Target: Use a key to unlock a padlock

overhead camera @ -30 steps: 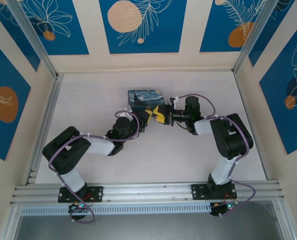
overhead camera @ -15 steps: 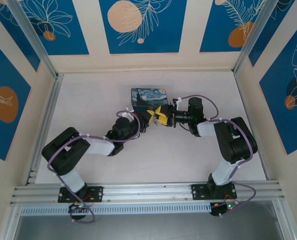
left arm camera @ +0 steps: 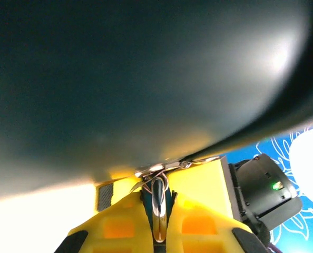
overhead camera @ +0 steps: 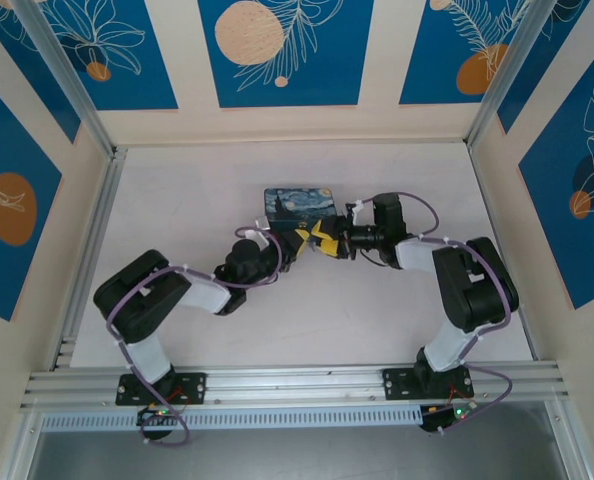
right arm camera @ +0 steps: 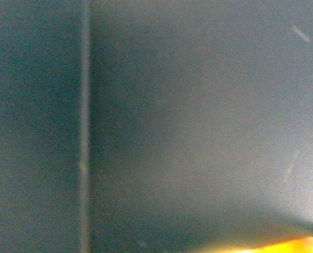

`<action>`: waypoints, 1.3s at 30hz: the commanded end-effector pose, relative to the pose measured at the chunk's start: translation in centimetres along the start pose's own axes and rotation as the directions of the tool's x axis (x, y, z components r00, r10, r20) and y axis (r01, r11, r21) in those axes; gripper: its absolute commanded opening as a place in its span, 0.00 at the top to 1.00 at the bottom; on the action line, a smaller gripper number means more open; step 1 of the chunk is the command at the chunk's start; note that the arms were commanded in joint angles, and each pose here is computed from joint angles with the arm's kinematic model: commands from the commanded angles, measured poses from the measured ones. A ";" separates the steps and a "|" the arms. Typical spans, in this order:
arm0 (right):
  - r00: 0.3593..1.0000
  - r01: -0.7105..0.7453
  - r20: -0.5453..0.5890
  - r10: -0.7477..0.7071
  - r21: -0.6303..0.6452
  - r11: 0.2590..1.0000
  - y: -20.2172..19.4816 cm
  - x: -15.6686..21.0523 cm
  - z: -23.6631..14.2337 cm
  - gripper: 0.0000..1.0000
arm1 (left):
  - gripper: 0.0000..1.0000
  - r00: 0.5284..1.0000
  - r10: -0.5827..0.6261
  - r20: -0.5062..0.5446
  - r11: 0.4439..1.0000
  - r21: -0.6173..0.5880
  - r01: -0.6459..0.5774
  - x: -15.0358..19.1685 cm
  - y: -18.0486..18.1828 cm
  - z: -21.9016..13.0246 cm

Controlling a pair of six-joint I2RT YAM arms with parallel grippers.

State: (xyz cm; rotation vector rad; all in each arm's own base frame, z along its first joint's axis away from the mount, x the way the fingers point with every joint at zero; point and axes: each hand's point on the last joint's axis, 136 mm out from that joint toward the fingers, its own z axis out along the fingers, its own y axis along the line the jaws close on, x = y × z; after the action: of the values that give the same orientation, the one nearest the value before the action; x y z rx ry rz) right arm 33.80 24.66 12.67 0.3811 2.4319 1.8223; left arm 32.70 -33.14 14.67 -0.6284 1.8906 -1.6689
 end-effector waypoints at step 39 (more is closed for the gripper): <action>0.971 0.150 0.105 -0.216 0.435 0.888 -2.9 -4.6 1.0 0.54 | 0.17 0.997 0.068 -0.033 0.990 -0.117 -0.072 -5.5 7.5 5.1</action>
State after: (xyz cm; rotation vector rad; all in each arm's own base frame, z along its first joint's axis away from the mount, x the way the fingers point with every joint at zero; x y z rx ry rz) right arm 36.68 22.95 9.39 0.3229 2.6354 1.1540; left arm 40.95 -32.77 7.68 -0.5797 1.9733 -1.5491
